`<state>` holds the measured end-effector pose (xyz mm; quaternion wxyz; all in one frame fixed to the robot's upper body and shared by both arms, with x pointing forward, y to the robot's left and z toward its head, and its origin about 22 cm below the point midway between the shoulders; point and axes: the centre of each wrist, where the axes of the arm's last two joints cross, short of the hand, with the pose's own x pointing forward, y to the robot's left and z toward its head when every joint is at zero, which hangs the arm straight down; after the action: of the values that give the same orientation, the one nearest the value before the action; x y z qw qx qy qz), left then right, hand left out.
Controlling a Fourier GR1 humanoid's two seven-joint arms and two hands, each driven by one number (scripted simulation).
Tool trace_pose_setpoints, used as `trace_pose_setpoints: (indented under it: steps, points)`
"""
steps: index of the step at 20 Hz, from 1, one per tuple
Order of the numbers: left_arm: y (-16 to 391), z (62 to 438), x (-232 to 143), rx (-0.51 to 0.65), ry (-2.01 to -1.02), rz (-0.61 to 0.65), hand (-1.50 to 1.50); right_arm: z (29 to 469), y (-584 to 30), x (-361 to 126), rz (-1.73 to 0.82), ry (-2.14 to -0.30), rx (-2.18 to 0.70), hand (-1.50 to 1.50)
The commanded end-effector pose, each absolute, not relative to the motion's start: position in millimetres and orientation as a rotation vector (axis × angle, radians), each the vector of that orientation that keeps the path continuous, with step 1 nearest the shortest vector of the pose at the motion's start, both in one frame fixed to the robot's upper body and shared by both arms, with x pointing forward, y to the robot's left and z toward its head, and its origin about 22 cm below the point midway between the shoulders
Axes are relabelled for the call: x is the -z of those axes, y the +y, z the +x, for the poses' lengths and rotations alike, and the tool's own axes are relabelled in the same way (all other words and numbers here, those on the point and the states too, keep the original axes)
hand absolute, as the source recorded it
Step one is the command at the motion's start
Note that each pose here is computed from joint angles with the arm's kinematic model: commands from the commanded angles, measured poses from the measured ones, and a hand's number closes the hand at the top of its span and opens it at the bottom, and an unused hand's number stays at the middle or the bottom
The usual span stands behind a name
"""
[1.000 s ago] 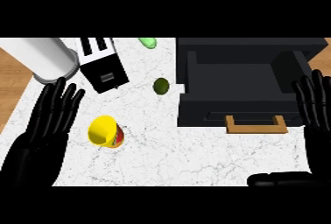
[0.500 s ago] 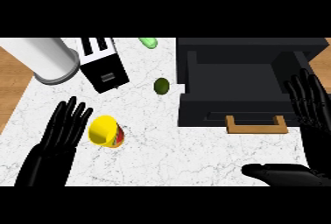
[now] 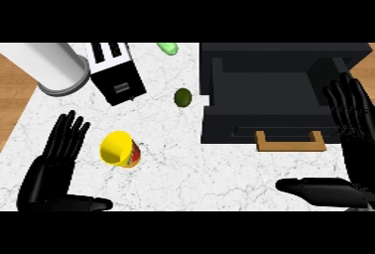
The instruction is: Pick up the cup, place it into the drawer and close the drawer
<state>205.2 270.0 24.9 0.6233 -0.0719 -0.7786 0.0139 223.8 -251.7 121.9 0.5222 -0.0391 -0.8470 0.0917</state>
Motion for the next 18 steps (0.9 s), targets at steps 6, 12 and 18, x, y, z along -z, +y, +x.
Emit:
trace_pose_setpoints:
  steps: [6,12,18]
  points:
    - [282,208,38,-0.014,-1.710,-0.017,-1.50,223,-267,-114,-0.087,-2.029,-0.233,-1.50]
    - [298,211,81,-0.054,-1.651,0.029,-1.50,217,-256,-103,-0.066,-2.017,-0.241,-1.50]
    - [296,218,110,-0.079,-1.669,-0.012,-1.50,225,-258,-115,-0.085,-2.025,-0.219,-1.50]
